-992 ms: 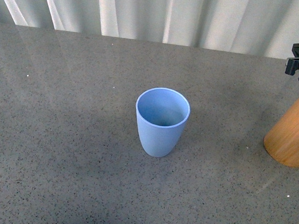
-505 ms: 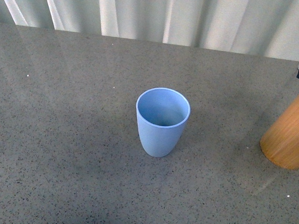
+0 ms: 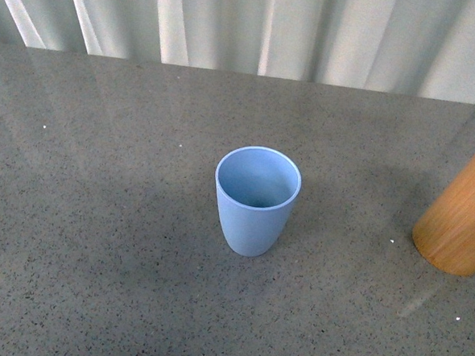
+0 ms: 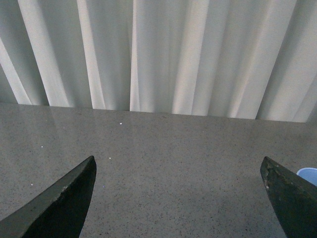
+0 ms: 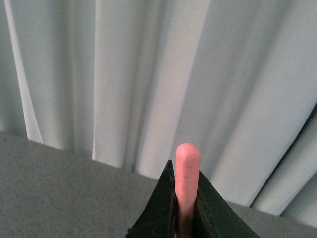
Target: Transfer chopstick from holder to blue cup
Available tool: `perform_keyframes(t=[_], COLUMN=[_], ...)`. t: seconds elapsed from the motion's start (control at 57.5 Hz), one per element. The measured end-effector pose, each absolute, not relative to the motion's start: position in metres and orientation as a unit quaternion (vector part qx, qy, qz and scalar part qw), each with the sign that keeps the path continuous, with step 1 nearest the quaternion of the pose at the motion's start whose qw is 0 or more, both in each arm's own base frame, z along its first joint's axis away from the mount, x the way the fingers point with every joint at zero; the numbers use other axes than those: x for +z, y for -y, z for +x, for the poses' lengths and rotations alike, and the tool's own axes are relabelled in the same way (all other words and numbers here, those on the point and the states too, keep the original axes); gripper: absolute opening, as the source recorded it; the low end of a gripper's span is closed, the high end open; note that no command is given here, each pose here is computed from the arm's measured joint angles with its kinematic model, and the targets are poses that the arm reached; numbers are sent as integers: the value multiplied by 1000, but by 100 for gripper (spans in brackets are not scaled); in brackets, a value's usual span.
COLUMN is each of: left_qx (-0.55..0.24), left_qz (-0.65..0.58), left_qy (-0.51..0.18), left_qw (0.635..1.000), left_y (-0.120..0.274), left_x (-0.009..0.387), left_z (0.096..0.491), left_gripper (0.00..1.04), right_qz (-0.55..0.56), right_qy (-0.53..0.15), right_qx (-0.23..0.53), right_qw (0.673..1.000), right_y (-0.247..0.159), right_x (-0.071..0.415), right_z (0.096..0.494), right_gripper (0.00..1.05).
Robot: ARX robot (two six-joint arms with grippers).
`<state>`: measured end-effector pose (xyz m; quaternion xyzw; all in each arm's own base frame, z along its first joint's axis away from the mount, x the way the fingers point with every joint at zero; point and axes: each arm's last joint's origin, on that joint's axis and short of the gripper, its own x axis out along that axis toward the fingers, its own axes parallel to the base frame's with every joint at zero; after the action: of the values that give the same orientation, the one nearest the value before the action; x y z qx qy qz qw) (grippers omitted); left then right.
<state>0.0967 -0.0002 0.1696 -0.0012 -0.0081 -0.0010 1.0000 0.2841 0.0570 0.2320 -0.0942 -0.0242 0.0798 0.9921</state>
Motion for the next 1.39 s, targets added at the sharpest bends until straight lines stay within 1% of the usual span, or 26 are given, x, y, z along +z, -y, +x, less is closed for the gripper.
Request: perform_keyframes(t=[0.087, 0.174, 0.313, 0.435, 1.096, 1.392], left_qx=[-1, -1, -1, -1, -1, -1], left_qz=[-1, -1, -1, -1, -1, -1], left_qy=[8, 8, 8, 8, 8, 8], left_qw=[1000, 1000, 1000, 1000, 1000, 1000], left_y=[0, 0, 0, 0, 0, 0], left_x=[170, 170, 170, 170, 170, 170], left_z=[97, 97, 97, 97, 97, 97], left_gripper=[98, 98, 98, 98, 98, 98], right_qz=[-74, -37, 16, 40, 42, 36], right_qy=[42, 38, 15, -3, -40, -61], right_qx=[101, 142, 193, 212, 247, 252], right_qw=[991, 989, 981, 976, 967, 965], right_y=[-76, -105, -139, -154, -181, -187], right_x=[258, 271, 265, 254, 204, 182], right_z=[280, 273, 263, 263, 283, 284], right_gripper=[3, 3, 3, 3, 3, 3])
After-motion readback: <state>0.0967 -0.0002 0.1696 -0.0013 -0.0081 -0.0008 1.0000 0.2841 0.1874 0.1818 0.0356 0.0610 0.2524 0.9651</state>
